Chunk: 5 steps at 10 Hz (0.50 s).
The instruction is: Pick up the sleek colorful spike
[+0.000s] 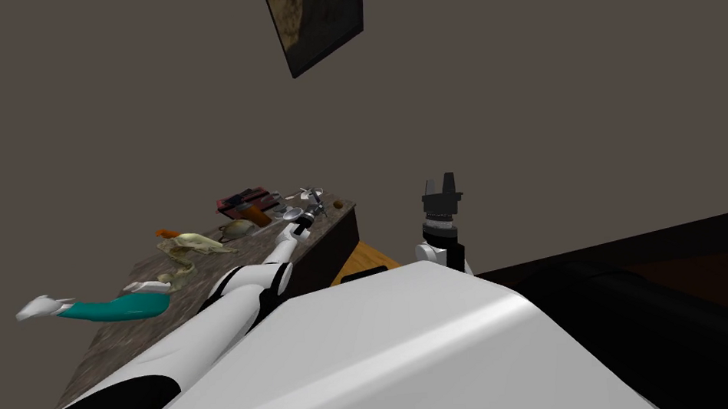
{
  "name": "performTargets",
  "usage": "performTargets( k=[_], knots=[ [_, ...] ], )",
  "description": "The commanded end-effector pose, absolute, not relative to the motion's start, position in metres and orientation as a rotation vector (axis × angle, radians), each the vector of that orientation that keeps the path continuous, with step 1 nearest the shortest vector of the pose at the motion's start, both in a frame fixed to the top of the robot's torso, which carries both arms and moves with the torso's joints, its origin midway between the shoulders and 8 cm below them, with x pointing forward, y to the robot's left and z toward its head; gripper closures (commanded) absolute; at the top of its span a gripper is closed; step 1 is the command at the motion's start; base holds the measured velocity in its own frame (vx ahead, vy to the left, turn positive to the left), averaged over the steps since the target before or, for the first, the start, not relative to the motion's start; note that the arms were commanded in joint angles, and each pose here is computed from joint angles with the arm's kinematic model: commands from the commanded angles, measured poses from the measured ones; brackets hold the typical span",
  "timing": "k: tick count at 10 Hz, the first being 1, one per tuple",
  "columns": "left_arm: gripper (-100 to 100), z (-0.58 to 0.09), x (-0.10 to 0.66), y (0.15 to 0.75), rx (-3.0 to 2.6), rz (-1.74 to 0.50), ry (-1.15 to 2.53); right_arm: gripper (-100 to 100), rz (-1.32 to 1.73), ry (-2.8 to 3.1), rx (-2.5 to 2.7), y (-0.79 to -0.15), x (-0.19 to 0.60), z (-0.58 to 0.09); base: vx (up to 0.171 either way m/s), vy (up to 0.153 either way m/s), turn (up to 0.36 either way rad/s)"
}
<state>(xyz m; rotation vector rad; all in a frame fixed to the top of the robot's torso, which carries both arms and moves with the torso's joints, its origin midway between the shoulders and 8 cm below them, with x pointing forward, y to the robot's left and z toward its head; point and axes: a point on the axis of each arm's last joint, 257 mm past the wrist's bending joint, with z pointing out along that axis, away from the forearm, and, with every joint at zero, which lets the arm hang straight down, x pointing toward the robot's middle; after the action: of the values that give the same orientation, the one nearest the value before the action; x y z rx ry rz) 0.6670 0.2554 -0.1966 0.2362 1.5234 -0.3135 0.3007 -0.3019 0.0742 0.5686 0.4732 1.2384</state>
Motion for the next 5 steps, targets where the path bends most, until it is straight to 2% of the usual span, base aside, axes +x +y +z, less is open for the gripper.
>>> performTargets(
  k=[1,4,5],
  knots=[
    [100,-0.211,0.66,0.275,0.199,-0.285,1.558,0,1.238,0.473,0.569,-0.302,0.301,0.074,0.047,0.011,-0.11],
    [100,-0.227,0.641,0.289,0.179,-0.268,1.57,0,1.238,0.473,0.569,-0.302,0.301,0.074,0.071,0.009,-0.06],
    [100,-0.226,0.634,0.285,0.189,-0.275,1.556,0,1.238,0.473,0.569,-0.302,0.301,0.074,0.025,0.01,-0.005]
  ],
)
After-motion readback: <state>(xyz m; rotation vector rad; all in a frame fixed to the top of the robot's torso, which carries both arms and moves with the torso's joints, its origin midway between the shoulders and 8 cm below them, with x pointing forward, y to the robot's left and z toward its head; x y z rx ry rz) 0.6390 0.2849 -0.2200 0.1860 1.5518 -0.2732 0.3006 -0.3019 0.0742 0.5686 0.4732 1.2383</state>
